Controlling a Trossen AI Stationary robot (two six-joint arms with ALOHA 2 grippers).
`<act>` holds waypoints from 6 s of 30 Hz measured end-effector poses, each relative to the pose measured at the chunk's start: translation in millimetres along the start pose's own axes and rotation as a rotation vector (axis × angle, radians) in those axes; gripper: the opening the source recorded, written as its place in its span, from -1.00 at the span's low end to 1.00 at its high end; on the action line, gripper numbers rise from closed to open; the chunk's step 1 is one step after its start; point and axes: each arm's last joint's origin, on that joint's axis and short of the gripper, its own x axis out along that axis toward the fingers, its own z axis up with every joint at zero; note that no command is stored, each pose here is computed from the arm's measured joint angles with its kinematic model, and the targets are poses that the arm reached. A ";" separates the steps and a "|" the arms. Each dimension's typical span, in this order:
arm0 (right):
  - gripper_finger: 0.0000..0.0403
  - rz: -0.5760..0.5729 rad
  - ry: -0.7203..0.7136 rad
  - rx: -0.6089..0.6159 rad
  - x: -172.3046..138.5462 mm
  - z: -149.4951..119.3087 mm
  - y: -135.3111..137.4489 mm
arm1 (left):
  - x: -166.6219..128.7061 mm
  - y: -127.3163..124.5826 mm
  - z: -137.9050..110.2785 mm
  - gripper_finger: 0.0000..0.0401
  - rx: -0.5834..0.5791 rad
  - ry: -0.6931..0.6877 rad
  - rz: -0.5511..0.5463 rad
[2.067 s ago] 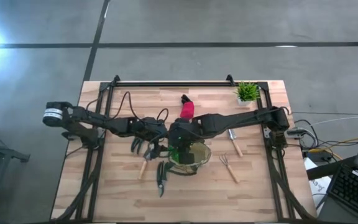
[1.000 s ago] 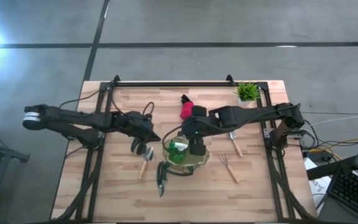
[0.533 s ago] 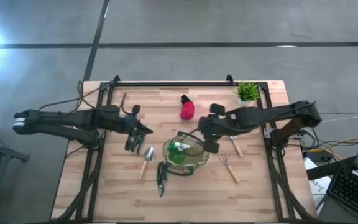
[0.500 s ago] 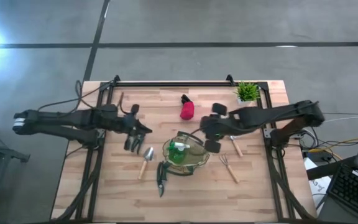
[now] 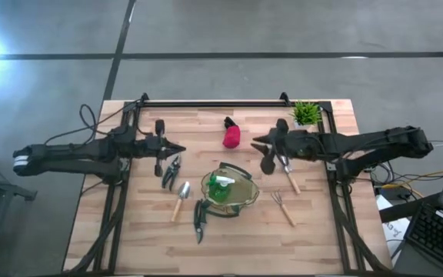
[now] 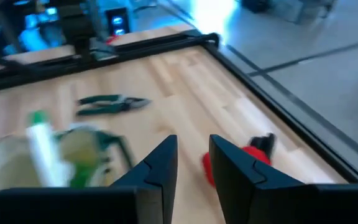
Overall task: Pick & Place Garden tools in Gardening bag
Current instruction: Put the red gloves into the white gardening bag
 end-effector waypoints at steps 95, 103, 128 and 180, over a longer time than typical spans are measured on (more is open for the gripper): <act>-0.74 -0.180 0.313 -0.562 -14.7 103.9 43.5 | -3.9 12.5 -26.1 -0.90 -0.221 0.011 0.179; -0.74 -0.108 0.260 -0.355 -15.8 92.0 76.1 | -3.9 12.6 -25.6 -0.90 -0.230 0.006 0.178; -0.74 -0.001 0.127 -0.228 4.4 23.7 149.9 | -3.8 12.3 -26.1 -0.90 -0.235 0.010 0.169; -0.75 0.140 -0.069 -0.038 43.8 -108.5 118.9 | -3.5 12.2 -26.9 -0.90 -0.235 0.018 0.170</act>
